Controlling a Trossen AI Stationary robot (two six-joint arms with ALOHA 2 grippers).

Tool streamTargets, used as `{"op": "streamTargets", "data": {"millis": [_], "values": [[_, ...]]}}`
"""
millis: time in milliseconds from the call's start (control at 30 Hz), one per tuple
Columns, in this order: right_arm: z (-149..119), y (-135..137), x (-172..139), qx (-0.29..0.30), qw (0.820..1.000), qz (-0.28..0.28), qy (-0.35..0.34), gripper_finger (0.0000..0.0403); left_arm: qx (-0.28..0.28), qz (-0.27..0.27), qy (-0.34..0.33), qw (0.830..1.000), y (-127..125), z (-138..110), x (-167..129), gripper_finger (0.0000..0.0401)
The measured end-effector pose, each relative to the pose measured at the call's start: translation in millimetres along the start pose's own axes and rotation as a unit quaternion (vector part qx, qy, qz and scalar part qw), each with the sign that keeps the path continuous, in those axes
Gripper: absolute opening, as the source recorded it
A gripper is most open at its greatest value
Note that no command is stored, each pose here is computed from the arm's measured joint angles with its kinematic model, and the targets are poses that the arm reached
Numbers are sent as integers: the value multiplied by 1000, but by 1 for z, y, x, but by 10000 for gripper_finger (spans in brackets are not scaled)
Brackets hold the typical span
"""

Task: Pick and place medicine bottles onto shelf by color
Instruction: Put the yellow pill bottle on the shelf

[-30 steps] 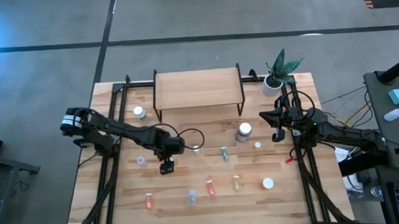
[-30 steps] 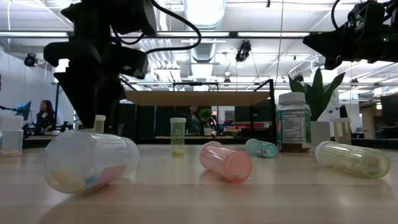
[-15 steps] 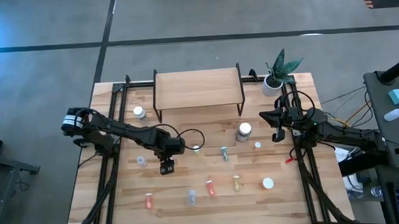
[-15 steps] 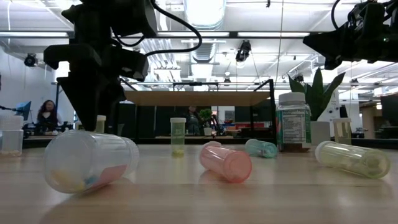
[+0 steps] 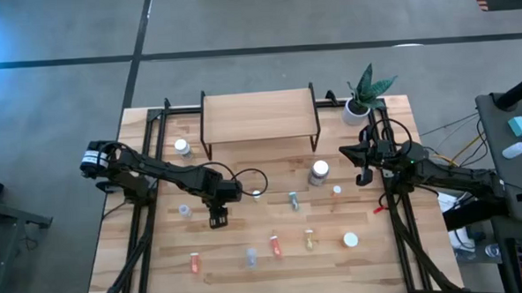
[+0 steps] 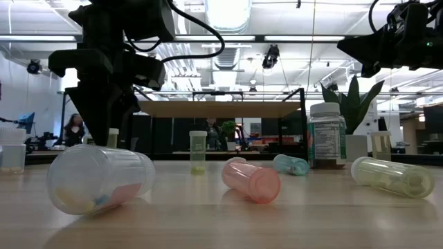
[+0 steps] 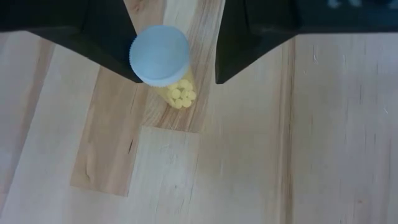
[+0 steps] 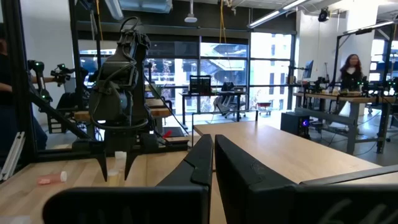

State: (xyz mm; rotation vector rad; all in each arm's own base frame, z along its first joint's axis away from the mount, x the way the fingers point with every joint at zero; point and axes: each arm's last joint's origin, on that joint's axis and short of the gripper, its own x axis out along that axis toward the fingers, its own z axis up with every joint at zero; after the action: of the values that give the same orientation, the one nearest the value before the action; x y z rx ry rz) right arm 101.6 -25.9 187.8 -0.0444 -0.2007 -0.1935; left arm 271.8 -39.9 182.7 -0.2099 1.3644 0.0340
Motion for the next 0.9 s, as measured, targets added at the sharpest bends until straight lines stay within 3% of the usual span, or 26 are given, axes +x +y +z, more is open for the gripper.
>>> {"op": "streamTargets", "data": {"millis": [400, 900], "values": [[0, 0, 0, 0, 1000, 0, 0, 9, 0, -2, -5, 1000, -1, 2, -2, 143], [0, 0, 0, 0, 1000, 0, 0, 9, 0, -5, -5, 1000, -1, 3, -3, 141]]}}
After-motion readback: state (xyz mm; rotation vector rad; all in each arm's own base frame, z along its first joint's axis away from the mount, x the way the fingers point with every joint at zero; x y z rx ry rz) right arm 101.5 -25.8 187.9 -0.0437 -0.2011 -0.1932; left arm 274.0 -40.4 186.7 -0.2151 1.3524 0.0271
